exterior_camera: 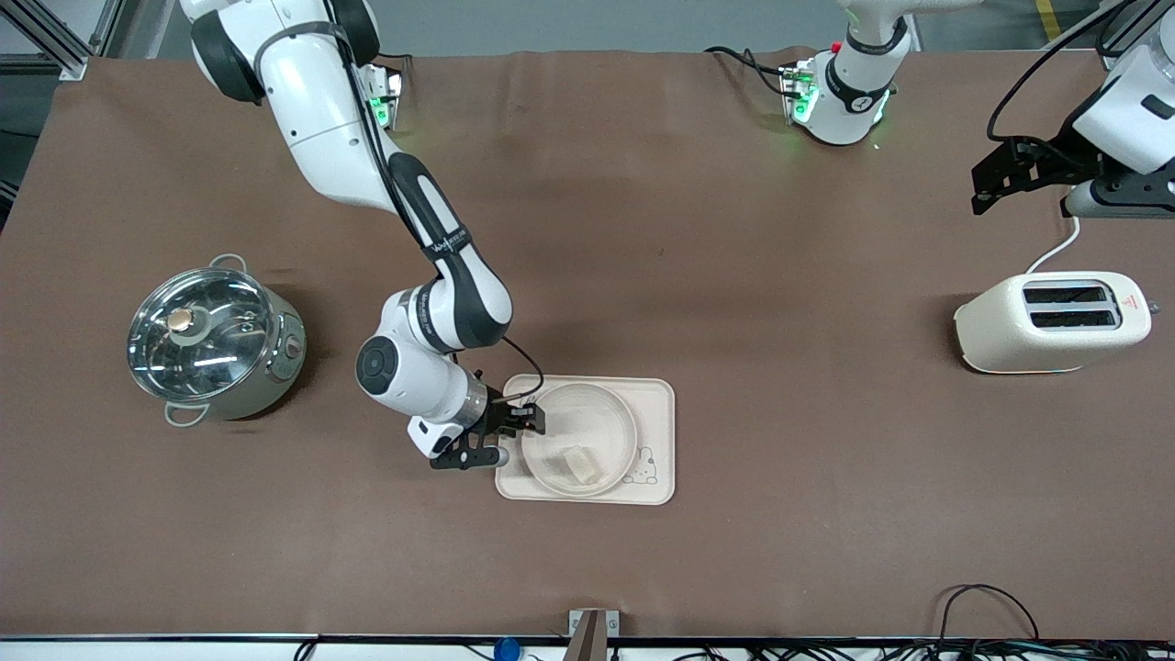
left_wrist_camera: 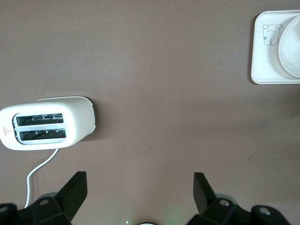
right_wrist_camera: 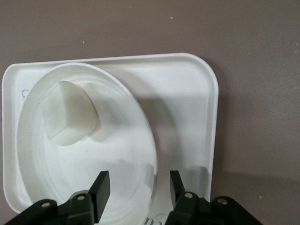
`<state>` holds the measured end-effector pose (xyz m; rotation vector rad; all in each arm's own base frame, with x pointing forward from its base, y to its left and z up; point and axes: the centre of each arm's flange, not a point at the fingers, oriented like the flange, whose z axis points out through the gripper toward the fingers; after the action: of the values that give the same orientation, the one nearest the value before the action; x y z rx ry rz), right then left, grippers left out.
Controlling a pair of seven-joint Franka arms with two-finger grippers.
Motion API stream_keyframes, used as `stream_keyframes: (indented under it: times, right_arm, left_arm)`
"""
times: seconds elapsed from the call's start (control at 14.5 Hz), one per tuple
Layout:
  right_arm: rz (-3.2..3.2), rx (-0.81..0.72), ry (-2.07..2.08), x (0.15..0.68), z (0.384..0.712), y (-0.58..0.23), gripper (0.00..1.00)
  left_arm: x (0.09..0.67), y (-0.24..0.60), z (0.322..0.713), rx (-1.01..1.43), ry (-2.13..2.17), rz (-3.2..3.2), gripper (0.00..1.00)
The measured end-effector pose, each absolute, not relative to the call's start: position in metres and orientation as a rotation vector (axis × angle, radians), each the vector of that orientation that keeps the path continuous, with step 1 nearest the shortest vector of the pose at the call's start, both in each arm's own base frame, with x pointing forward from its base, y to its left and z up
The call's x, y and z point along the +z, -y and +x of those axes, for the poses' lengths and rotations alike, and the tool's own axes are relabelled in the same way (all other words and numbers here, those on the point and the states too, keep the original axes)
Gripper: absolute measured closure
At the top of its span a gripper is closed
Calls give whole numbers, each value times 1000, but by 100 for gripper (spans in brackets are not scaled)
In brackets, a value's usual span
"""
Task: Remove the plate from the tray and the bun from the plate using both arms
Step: 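Reach the right gripper down to the white plate and grasp its rim, then lift the plate off the tray and set it beside the tray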
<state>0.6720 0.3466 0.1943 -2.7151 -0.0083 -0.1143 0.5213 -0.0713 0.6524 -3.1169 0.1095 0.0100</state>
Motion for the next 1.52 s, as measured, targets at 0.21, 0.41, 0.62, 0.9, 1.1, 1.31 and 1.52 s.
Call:
stream_keyframes:
  times: [0.21, 0.41, 0.62, 0.9, 1.1, 1.31, 1.52]
  right_arm:
    - [-2719, -124, 11, 183, 675, -350, 55]
    - [-2719, -132, 12, 182, 677, -349, 88]
    - [-2712, -163, 28, 192, 682, -348, 96]
    - [-2703, -148, 92, 220, 668, -348, 96]
    - [-2710, -63, 175, 236, 620, -354, 96]
    - [-2725, 76, 250, 227, 552, -356, 96]
    - [-2742, 152, 307, 215, 504, -347, 96]
  left_arm:
    - [652, 71, 521, 12, -110, -3117, 0]
    - [650, 71, 522, 17, -110, -3117, 0]
    - [649, 72, 522, 22, -111, -3116, 0]
    - [648, 72, 522, 24, -112, -3116, 0]
    - [648, 73, 522, 24, -114, -3116, 0]
    - [648, 73, 522, 25, -115, -3116, 0]
    - [645, 74, 523, 30, -118, -3116, 0]
